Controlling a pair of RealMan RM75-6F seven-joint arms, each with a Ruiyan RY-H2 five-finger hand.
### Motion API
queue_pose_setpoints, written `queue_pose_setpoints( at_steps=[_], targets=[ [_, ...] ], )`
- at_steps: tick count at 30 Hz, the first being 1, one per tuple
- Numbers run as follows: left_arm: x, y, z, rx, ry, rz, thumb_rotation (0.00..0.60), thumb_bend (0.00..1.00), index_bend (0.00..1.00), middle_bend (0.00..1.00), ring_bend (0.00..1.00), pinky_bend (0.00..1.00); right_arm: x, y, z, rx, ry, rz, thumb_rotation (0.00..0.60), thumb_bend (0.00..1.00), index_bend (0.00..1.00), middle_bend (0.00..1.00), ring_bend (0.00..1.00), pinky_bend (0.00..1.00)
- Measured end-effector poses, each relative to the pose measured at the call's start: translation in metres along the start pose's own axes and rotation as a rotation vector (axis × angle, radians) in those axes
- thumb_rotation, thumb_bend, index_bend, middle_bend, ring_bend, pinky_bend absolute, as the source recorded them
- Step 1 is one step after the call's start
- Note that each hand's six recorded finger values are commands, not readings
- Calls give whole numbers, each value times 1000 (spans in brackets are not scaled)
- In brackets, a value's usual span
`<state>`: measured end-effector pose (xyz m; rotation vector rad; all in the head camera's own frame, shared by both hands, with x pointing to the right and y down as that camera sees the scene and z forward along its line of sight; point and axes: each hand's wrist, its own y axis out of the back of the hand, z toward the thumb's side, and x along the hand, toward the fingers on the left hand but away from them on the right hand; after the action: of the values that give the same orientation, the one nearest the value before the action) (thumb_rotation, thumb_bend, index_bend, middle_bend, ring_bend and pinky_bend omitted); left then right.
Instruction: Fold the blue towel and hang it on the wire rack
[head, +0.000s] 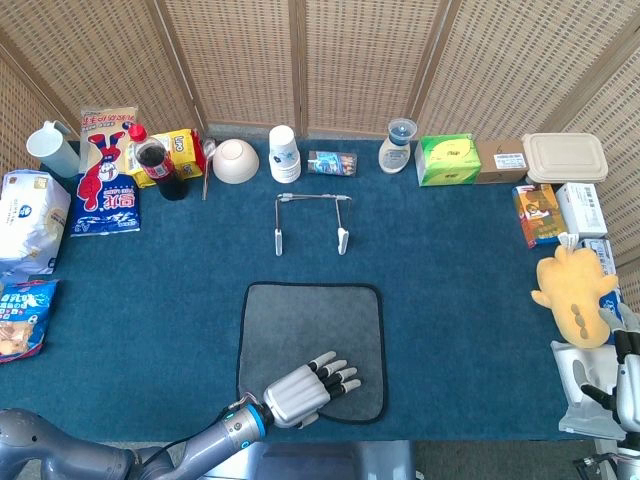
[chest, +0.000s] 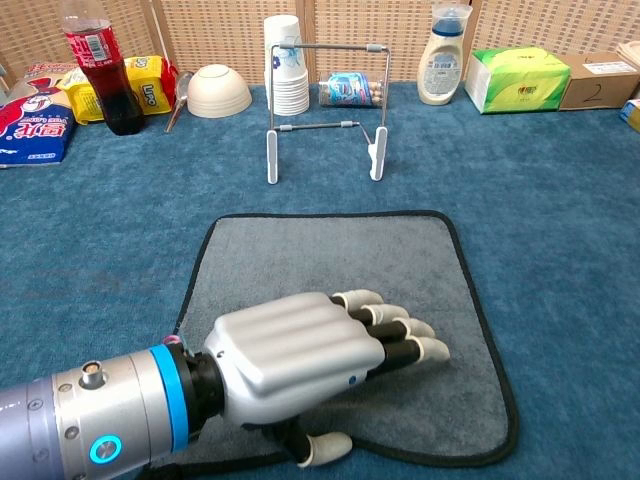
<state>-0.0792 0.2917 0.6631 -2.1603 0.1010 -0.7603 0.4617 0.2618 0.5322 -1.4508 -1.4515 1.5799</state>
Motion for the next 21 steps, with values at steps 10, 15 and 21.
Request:
queue_pose_setpoints(
  at_steps=[10,15,21],
  targets=[
    [-1,3,-6,8,41,35,600,44,75,0,0,0,1,0,-1,-2,-3,3,600,328,149,74,0,0],
    [-2,5,-6,-1,55,57,600,45,179,26,0,0,1,-1,-1,0,-4,7,600,328,149,73,0,0],
    [-6,7,-9,-33,86,80,600,46,296,52,0,0,1,-3,-1,2,-8,21,600,328,149,73,0,0]
  ],
)
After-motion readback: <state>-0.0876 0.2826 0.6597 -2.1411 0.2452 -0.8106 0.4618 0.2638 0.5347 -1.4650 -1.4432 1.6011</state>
